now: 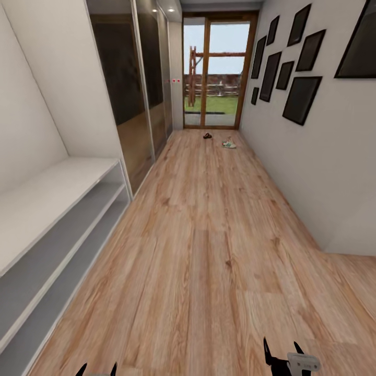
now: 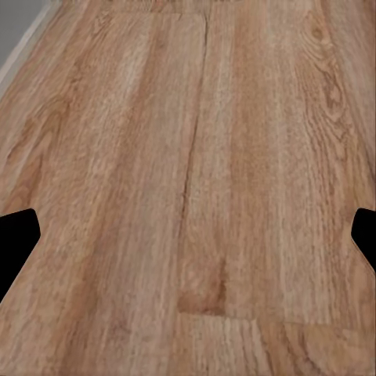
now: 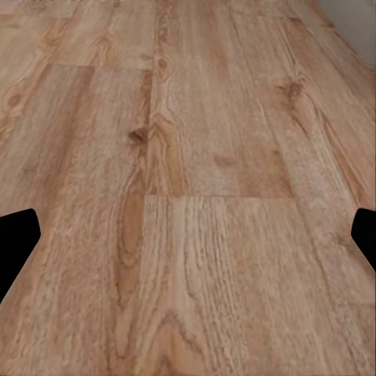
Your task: Pick up the two gym shoes and the two sandals from the corridor floor and place them onto the hallstand (shoe rack) in the corridor, making sure they are on the rack and not on the floor. Arrange them so the two gym shoes are next to each other and the two sandals are next to each other.
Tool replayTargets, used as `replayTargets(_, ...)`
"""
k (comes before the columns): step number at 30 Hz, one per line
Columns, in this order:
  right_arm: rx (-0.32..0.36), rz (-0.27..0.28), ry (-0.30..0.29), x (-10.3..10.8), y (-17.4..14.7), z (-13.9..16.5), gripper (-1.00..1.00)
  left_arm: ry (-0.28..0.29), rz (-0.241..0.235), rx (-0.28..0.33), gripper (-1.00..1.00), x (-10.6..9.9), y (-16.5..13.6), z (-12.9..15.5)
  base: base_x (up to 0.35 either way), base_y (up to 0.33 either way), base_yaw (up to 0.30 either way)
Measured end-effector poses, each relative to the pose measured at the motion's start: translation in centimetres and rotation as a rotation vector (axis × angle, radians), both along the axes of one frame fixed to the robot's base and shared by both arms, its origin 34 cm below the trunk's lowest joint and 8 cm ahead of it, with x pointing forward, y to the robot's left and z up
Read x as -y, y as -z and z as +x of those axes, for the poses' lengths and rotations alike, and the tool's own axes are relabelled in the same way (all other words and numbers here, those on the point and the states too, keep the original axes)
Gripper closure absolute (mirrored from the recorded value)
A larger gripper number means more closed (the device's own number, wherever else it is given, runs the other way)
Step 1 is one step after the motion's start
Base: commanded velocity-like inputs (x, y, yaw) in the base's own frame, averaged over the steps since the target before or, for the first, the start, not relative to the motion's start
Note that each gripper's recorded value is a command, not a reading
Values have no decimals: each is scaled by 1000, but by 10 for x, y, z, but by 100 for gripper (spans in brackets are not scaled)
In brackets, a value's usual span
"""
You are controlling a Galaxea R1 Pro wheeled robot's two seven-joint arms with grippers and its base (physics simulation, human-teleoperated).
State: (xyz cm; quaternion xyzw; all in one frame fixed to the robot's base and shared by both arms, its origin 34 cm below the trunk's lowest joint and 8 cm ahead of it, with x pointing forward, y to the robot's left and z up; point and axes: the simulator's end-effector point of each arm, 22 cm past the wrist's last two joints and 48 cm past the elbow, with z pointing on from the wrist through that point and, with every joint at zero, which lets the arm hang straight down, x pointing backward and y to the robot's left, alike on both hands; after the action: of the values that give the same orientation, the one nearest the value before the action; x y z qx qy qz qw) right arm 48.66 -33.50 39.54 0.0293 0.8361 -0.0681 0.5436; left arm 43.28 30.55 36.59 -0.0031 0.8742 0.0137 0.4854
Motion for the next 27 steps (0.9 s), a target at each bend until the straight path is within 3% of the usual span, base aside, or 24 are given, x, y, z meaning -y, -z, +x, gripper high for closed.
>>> replayTargets(16, -1, 1, 0, -1, 0, 0, -100, 0, 0, 1, -100, 0, 0, 0, 339, -93, 3)
replayTargets(27, 0, 0, 0, 0, 0, 0, -100, 0, 0, 0, -100, 0, 0, 0, 339, -93, 106)
